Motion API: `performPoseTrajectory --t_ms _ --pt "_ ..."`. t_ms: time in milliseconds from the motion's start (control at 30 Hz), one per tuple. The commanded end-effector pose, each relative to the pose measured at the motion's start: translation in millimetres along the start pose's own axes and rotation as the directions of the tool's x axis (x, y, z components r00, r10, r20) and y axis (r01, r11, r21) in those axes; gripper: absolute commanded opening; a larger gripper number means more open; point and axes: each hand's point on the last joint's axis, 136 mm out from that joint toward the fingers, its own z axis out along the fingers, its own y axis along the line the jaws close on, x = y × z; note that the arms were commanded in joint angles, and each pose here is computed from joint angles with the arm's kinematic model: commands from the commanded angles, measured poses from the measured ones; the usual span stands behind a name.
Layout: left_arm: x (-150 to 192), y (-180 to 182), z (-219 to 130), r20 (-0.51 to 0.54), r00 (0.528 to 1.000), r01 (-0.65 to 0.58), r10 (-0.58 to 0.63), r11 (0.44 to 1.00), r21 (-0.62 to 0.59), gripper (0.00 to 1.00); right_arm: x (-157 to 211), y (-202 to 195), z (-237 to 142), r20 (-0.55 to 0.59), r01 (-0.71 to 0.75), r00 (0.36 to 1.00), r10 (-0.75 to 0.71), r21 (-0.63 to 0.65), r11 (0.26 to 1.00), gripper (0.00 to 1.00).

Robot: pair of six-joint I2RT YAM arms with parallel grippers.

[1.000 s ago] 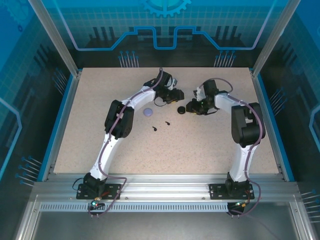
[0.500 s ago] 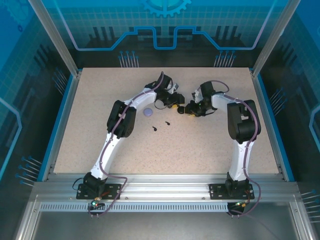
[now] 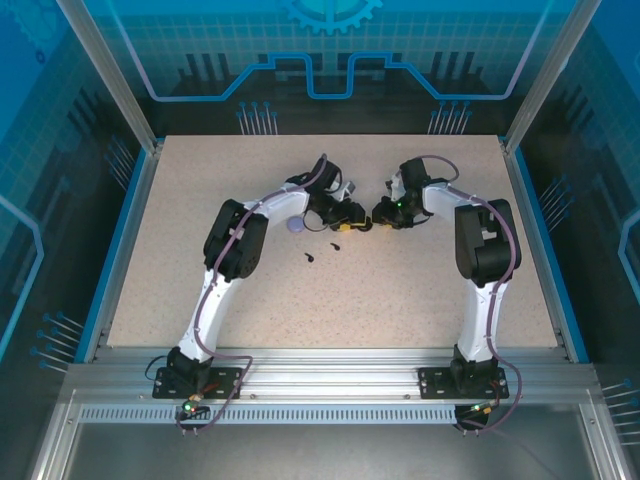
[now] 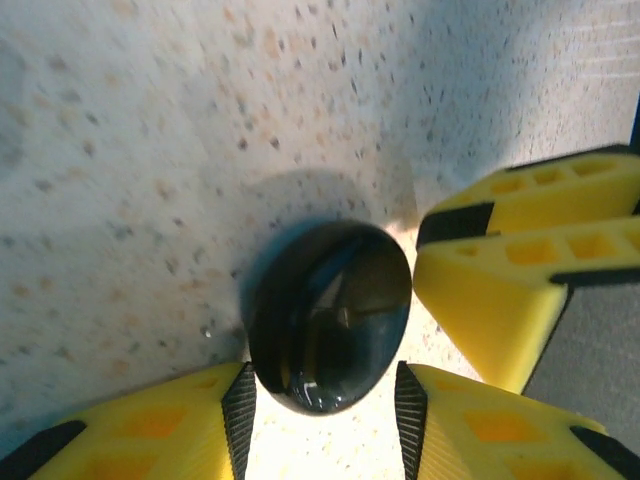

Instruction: Insert the wireless bluetooth earbuds into the charging case

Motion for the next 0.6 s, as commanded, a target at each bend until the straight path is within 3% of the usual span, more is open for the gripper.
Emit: performPoseTrajectory --t_ms 0,200,367,567 --pt "20 -23 -9 -0.044 0.998 -0.031 0.033 0.999 0.036 0.44 1 -1 -2 -0.010 0.008 1.000 -0.008 0.040 0.999 0.27" --pt "7 -22 -32 0.018 1.000 -0.011 0.011 1.000 0.011 0.48 2 4 -18 0.017 0.027 0.999 -0.028 0.037 0.999 0.29" --pt "-16 -14 -49 0.072 0.997 0.017 -0.018 1.000 0.019 0.48 3 17 -27 0.038 0.024 0.999 -0.022 -0.050 0.998 0.31" --pt "-24 -8 -43 0.074 0.996 0.048 -0.051 0.998 0.042 0.50 -1 24 -22 0.026 0.010 1.000 -0.007 -0.111 0.994 0.36"
